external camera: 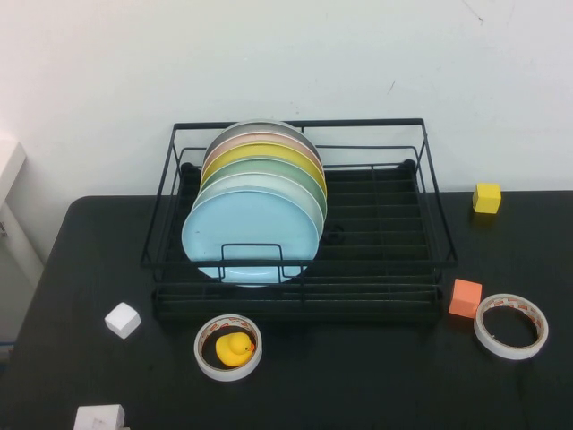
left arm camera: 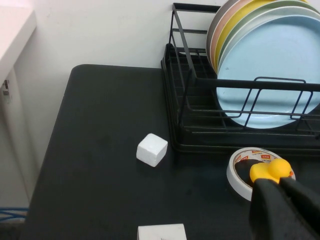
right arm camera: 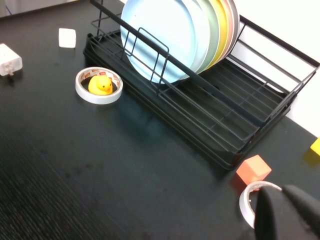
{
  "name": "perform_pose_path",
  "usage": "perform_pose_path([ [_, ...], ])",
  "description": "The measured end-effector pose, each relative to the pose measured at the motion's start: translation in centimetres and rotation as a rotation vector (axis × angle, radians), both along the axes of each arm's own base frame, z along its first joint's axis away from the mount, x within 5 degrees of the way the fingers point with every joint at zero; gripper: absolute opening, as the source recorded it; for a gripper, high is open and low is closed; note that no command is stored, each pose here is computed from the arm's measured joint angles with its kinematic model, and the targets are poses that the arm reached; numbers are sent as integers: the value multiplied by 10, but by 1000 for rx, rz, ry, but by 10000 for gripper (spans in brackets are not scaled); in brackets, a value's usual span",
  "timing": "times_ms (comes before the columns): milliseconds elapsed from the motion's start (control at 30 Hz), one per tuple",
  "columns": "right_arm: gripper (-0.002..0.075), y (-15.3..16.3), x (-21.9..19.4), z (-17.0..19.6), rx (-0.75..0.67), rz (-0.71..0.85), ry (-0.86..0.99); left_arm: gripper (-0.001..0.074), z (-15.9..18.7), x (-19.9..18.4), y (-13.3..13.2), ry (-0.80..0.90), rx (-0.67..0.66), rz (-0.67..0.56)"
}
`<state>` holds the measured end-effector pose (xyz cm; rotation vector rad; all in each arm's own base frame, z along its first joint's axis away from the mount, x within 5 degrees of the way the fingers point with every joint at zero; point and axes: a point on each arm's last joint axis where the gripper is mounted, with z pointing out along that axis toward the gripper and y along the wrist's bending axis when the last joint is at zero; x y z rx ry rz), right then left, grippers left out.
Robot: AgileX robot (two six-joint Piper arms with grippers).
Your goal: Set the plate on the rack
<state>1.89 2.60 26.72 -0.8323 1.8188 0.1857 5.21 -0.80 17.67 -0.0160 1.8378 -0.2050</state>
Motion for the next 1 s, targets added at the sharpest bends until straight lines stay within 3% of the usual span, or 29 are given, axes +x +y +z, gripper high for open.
perform_pose_path([
  [733,1,0,-1,0,4,-7,-5,-2,0,0,0,0,0,0],
  [1000,1,-5,-3,2,20,-177,-49,-2,0,0,0,0,1,0],
])
